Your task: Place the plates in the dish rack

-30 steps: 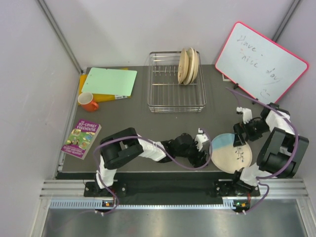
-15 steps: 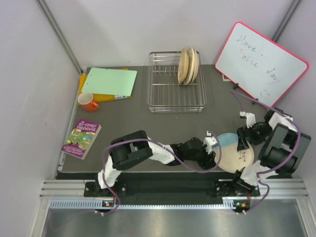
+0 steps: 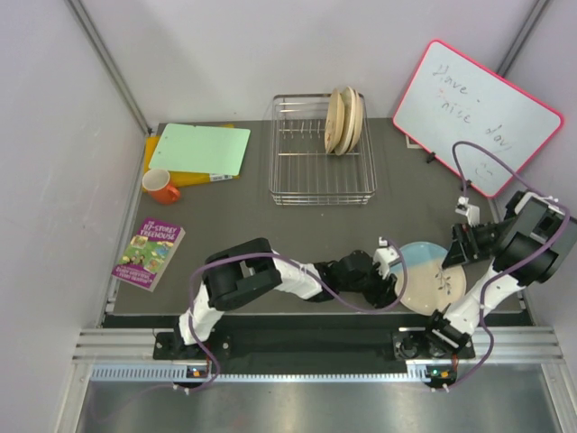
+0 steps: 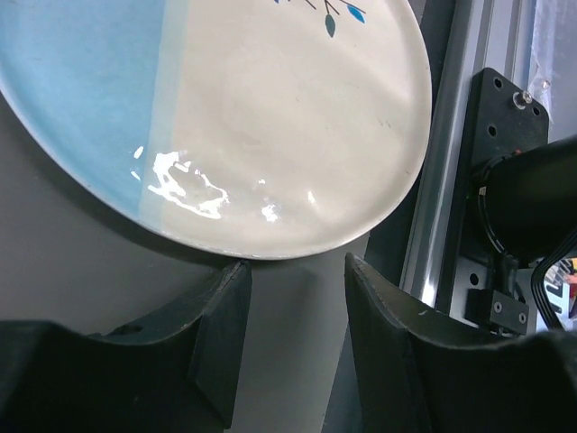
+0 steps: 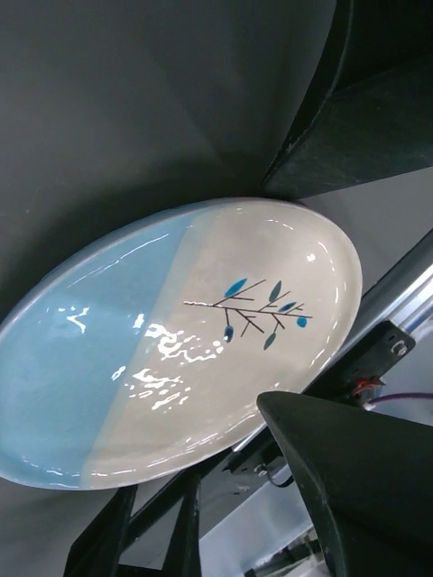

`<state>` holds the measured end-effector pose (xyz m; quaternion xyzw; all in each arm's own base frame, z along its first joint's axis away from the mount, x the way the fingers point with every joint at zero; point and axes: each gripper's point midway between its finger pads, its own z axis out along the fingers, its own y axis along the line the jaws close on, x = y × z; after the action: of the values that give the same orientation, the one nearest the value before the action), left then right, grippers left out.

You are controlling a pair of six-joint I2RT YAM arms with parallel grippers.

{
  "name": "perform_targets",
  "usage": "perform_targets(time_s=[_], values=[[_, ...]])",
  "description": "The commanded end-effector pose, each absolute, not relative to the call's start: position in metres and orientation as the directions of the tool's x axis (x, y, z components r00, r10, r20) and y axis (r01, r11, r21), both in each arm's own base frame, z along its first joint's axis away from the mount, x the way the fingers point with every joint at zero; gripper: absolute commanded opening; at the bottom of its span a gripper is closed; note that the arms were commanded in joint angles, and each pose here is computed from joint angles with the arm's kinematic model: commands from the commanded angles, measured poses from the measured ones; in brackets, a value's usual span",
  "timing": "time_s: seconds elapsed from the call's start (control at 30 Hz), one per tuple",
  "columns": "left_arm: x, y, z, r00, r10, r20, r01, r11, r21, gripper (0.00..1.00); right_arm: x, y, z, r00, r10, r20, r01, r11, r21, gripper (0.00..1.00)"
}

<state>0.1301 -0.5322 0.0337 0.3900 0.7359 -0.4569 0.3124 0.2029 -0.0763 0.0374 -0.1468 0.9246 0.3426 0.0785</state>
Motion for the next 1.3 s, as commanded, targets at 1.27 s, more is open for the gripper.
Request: perform_targets(time_s=[1.27], values=[[0.143, -0.495, 0.022, -0.551, 0.324, -0.769, 0.835, 0.229, -0.501, 0.82, 0.201, -0.023, 0.025, -0.933, -0.253, -0.255, -0.352, 0.504, 0.789, 0.72]])
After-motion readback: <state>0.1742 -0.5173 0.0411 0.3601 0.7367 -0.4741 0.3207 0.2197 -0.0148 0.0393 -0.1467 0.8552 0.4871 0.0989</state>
